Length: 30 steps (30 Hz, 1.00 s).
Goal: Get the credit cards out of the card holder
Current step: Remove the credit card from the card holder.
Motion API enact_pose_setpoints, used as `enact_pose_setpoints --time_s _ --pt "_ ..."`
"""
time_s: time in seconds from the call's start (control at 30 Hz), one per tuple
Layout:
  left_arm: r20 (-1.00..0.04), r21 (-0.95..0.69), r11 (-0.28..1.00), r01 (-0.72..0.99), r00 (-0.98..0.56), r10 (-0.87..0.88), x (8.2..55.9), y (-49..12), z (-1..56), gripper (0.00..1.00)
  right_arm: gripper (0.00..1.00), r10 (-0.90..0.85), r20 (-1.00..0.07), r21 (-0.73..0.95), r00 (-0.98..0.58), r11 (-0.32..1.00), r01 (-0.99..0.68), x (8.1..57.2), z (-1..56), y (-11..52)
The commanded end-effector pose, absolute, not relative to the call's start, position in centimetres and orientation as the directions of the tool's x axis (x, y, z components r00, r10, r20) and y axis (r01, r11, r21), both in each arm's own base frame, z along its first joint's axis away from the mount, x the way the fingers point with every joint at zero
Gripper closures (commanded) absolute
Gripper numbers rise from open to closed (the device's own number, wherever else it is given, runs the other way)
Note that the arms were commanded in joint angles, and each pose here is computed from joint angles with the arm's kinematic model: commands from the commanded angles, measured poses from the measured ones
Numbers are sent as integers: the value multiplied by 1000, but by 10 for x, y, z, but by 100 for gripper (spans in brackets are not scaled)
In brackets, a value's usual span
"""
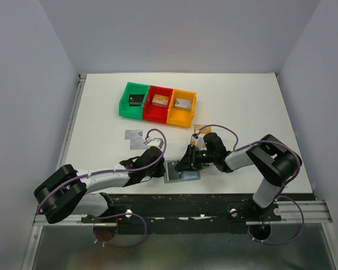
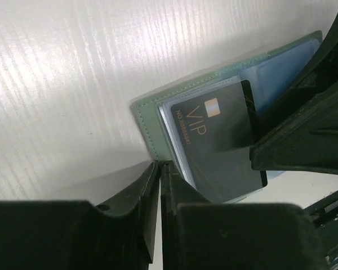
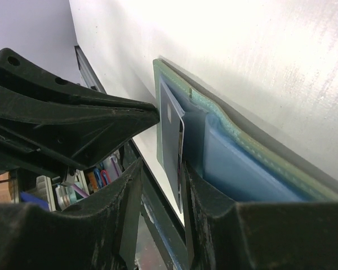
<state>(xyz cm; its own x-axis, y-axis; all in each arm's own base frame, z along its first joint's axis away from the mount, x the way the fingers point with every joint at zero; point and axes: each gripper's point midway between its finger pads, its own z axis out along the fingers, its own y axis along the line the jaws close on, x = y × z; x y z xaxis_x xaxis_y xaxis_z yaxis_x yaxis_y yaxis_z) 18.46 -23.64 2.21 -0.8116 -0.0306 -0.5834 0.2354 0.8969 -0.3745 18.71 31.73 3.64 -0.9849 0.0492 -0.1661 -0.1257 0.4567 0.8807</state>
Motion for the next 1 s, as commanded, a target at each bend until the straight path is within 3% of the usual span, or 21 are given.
enact_pose_setpoints --time_s 0.0,0.53,0.97 --pt "-550 -353 906 233 -835 0 181 -237 10 84 60 26 -184 899 -983 408 -157 188 46 327" --pt "-539 -386 887 255 -842 8 178 -249 5 100 60 18 -158 902 -987 410 -137 189 39 330" --pt "-536 -402 873 276 -844 20 173 -258 5 100 61 -37 -135 905 -990 402 -138 183 36 340"
